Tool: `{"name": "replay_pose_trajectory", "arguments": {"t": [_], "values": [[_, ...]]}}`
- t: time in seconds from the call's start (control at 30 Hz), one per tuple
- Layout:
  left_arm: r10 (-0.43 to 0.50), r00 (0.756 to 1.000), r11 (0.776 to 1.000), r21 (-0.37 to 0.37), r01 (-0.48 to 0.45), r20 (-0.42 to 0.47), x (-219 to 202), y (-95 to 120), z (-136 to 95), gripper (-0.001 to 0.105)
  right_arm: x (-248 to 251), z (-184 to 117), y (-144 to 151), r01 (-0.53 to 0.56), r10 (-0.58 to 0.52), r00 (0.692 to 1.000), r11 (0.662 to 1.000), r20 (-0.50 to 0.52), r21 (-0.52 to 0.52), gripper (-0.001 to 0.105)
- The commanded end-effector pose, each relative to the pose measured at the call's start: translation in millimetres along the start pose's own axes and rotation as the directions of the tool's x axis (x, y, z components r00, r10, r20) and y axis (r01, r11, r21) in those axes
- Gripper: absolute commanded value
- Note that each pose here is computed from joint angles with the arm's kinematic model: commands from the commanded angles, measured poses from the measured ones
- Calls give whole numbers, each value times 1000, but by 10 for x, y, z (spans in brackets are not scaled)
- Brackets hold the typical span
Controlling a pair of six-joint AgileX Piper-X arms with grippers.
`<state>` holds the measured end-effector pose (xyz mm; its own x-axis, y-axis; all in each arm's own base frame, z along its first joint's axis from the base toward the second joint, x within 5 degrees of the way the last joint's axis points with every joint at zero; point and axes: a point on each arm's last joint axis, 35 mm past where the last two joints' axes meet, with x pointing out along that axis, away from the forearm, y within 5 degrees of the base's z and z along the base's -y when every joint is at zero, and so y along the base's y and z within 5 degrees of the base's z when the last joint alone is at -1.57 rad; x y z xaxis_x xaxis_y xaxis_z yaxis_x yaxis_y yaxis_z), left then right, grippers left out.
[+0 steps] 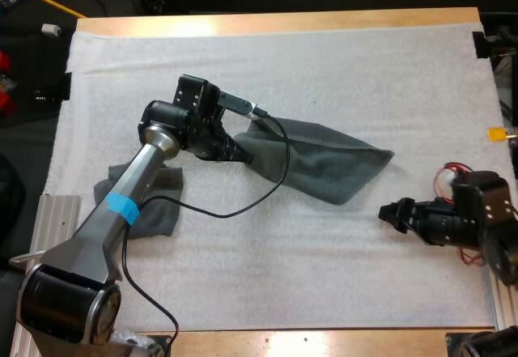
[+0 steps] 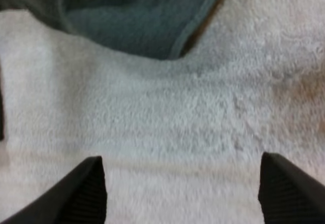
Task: Pick towel from pile, fold and stack
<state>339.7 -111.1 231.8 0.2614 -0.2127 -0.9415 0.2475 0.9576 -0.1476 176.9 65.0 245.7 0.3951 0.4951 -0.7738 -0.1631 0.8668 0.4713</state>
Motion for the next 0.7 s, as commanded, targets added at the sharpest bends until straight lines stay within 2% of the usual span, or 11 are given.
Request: {"name": "replay_pose_trajectory", "arguments": {"t": [0.0,0.1,0.17,0.23,0.47,0.6,0.67], "values": [[-7,1000,1000,8,7,-9,-36,-20,-20,9,19,60,17,-22,22,999,1000,34,-5,62],[-7,1000,1000,17,7,-1,-98,-26,-30,34,119,178,9,-23,21,996,1000,90,20,62],[-9,1000,1000,23,8,10,-176,-35,-42,53,204,249,-23,21,-26,991,999,128,42,62],[-10,1000,1000,27,9,22,-260,-44,-58,61,280,295,-54,57,-64,987,997,147,54,62],[-20,993,997,72,12,117,-619,-85,-98,62,597,431,-173,135,-145,972,989,185,66,62],[-23,990,997,79,12,142,-711,-95,-115,62,769,467,-258,190,-200,961,979,189,71,62],[-23,989,997,79,12,145,-736,-97,-124,62,858,496,-293,214,-216,955,976,204,34,62]]}}
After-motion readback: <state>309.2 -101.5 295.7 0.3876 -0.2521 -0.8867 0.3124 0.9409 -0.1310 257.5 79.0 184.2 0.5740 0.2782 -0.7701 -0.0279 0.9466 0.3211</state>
